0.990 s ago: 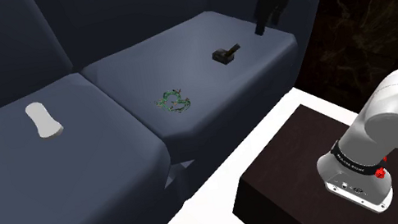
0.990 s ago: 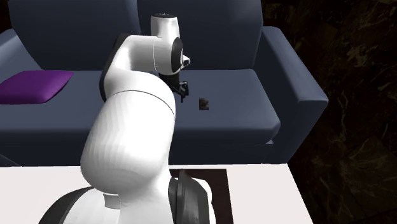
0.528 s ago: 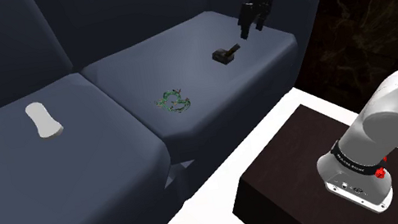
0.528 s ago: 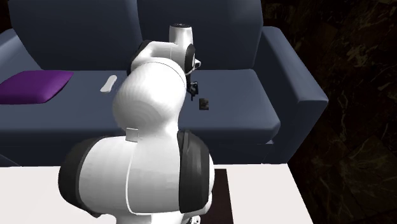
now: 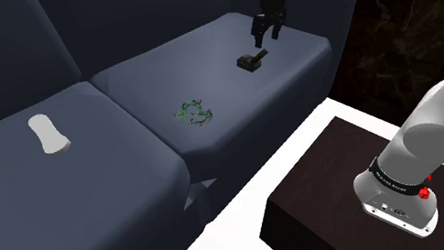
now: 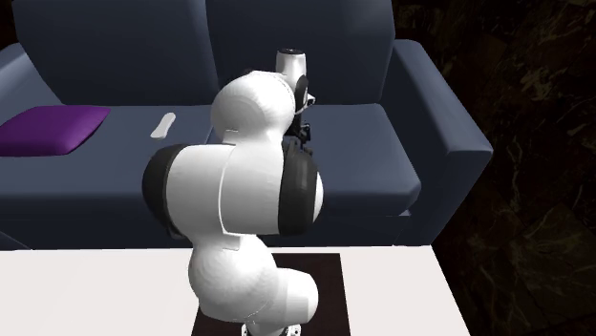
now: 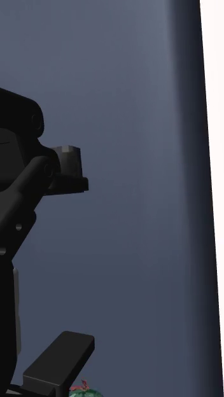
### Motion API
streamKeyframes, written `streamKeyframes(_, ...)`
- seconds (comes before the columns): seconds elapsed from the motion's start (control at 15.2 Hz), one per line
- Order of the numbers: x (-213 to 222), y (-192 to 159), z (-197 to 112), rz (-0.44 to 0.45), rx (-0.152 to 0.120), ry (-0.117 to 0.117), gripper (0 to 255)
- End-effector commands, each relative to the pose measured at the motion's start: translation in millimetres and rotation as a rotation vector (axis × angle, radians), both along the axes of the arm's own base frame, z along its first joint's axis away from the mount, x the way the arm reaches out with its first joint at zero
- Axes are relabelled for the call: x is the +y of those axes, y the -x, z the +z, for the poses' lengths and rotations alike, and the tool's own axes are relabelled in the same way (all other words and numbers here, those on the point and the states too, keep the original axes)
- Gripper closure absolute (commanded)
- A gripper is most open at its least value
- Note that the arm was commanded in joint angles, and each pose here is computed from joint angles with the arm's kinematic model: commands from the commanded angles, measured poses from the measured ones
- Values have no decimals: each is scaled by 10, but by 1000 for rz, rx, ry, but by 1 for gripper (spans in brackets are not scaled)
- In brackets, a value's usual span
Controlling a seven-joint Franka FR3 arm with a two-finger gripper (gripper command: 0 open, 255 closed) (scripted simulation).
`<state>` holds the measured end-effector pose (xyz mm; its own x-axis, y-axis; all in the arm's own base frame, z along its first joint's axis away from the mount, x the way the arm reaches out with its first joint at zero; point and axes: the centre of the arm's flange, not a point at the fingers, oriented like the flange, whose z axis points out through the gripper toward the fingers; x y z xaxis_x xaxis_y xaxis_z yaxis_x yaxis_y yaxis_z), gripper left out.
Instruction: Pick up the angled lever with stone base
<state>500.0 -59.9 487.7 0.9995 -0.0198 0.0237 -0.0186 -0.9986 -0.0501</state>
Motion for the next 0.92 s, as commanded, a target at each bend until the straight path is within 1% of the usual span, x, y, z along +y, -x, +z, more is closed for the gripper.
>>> streamKeyframes(0.0, -148, -206, -116, -11, 4, 3, 0)
streamKeyframes(0.53, -665, -956, -673, -53, 24, 11, 0)
streamKeyframes(0.59, -699, -1002, -708, -55, 25, 11, 0)
streamKeyframes(0.86, -699, -1002, -919, -55, 25, 11, 0)
